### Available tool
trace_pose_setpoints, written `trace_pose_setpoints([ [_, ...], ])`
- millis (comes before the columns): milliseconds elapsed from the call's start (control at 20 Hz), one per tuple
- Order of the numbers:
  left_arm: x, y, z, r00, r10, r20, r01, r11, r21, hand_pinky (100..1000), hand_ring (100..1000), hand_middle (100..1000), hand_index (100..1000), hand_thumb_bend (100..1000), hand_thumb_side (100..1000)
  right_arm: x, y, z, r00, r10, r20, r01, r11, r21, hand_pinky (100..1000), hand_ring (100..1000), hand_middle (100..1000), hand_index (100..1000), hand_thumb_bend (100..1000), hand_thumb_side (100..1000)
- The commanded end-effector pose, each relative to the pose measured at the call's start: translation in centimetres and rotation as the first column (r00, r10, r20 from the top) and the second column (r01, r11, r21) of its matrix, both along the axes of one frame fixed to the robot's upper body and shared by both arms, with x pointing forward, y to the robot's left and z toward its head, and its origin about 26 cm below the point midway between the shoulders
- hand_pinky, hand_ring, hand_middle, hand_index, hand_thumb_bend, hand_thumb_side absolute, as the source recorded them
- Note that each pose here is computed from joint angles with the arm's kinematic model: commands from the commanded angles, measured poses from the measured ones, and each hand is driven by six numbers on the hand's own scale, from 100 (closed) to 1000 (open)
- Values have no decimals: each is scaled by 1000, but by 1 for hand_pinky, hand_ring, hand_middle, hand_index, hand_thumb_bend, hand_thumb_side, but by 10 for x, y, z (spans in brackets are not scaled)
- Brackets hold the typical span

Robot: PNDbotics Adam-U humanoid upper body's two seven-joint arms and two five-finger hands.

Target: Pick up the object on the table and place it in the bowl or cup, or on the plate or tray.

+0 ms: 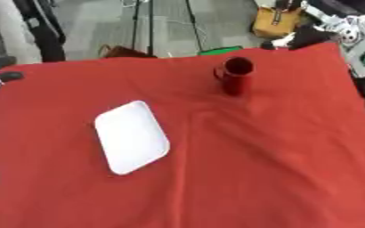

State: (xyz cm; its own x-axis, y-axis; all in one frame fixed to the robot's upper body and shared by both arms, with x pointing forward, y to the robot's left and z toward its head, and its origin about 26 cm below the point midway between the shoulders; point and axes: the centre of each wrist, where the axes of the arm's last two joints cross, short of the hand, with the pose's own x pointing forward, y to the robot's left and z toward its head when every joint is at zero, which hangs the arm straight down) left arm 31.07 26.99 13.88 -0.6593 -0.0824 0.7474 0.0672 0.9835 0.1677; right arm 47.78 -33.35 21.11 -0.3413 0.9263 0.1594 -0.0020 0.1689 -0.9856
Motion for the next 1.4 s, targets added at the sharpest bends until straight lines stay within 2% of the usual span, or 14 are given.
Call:
trace_pose_setpoints([
  [50, 0, -3, 13, 999, -21, 46, 21, 1000, 5, 710, 770, 803, 880, 663, 692, 1, -1, 20, 999, 10, 37, -9, 1000, -18, 894, 921, 919, 954, 757, 629],
  [100, 0, -4, 14, 999, -22, 49, 22, 1000, 5, 710, 770, 803, 880, 663, 692, 1, -1, 21, 999, 13, 35, -12, 1000, -22, 894, 921, 919, 954, 757, 629],
  [150, 0, -4, 14, 998, -24, 51, 24, 1000, 6, 711, 771, 804, 880, 662, 695, 1, 0, 22, 999, 18, 34, -17, 999, -28, 942, 944, 937, 966, 773, 636],
  [300, 1, -6, 16, 998, -33, 55, 33, 999, 9, 711, 771, 804, 880, 660, 699, 1, 4, 23, 999, 48, 17, -47, 997, -58, 941, 946, 939, 969, 780, 638],
  [800, 2, -11, 18, 996, -68, 61, 68, 998, 12, 708, 767, 804, 883, 649, 712, 4, 21, 18, 990, 119, -76, -122, 992, -37, 871, 914, 932, 974, 789, 618],
  [850, 2, -11, 18, 995, -74, 61, 73, 997, 13, 708, 767, 803, 883, 649, 712, 5, 23, 17, 989, 126, -83, -129, 991, -32, 870, 914, 931, 974, 816, 615],
  [950, 3, -13, 19, 994, -85, 62, 84, 996, 12, 707, 767, 804, 883, 647, 713, 6, 27, 16, 986, 137, -96, -140, 990, -29, 868, 911, 930, 973, 788, 616],
  [1400, 3, -15, 19, 992, -110, 63, 110, 994, 13, 707, 767, 804, 884, 637, 721, 7, 28, 6, 984, 121, -132, -129, 990, -55, 890, 908, 924, 971, 791, 610],
])
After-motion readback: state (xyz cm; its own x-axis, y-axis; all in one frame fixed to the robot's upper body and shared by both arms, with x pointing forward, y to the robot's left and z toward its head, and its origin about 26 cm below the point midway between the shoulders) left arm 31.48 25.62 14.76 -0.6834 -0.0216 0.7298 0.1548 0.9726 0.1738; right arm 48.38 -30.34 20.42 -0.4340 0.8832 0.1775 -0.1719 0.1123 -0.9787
